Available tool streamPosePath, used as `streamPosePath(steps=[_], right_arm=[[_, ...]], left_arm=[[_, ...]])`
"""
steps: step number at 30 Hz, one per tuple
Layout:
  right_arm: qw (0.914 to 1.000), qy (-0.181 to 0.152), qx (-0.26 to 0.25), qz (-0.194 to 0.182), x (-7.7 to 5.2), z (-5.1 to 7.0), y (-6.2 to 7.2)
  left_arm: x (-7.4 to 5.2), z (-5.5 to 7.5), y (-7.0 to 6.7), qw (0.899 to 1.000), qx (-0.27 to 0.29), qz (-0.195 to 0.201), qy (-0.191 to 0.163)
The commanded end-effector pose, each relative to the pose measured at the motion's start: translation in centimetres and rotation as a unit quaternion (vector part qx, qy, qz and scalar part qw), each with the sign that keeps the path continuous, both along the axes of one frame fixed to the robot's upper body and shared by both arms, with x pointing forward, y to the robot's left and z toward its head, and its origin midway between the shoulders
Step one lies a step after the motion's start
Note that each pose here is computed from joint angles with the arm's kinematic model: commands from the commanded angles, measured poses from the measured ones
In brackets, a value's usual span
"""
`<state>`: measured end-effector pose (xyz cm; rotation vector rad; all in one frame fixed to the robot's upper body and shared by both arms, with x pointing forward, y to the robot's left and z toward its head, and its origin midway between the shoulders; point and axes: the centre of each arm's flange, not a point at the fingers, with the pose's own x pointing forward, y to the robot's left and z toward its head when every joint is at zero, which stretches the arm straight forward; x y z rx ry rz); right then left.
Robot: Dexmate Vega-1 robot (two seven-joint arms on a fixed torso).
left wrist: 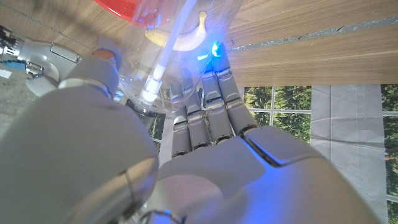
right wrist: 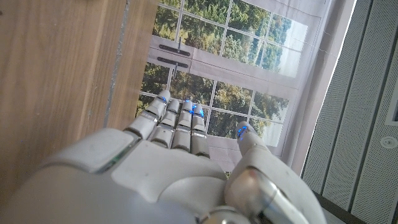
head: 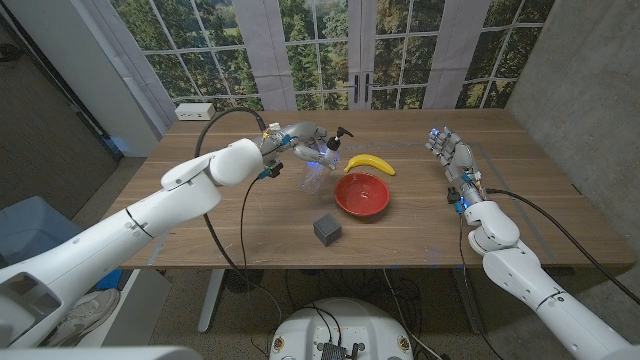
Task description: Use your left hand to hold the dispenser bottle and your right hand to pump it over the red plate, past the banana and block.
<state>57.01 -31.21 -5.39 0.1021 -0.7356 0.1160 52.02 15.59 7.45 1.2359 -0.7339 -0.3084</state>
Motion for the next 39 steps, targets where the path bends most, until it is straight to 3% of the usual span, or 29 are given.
streamPosePath(steps=[1, 11, 29, 39], right_arm=[[1.0, -0.002, 0.004, -0.002, -0.5, -0.3, -0.3], [0.9999, -0.005, 0.005, -0.008, -0.9, -0.4, -0.8], [0.9999, -0.002, 0.004, -0.017, -1.1, -0.5, -1.0], [0.9993, -0.004, 0.003, -0.038, -2.5, -0.7, -0.5]], left_arm=[[-0.4, 0.4, -1.6, 0.999, 0.048, 0.015, -0.013], [-0.4, 0.9, -2.6, 0.997, 0.078, 0.018, -0.009], [0.3, 1.1, -3.0, 0.995, 0.093, 0.029, 0.008], [0.4, 1.2, -3.1, 0.995, 0.094, 0.025, 0.005]])
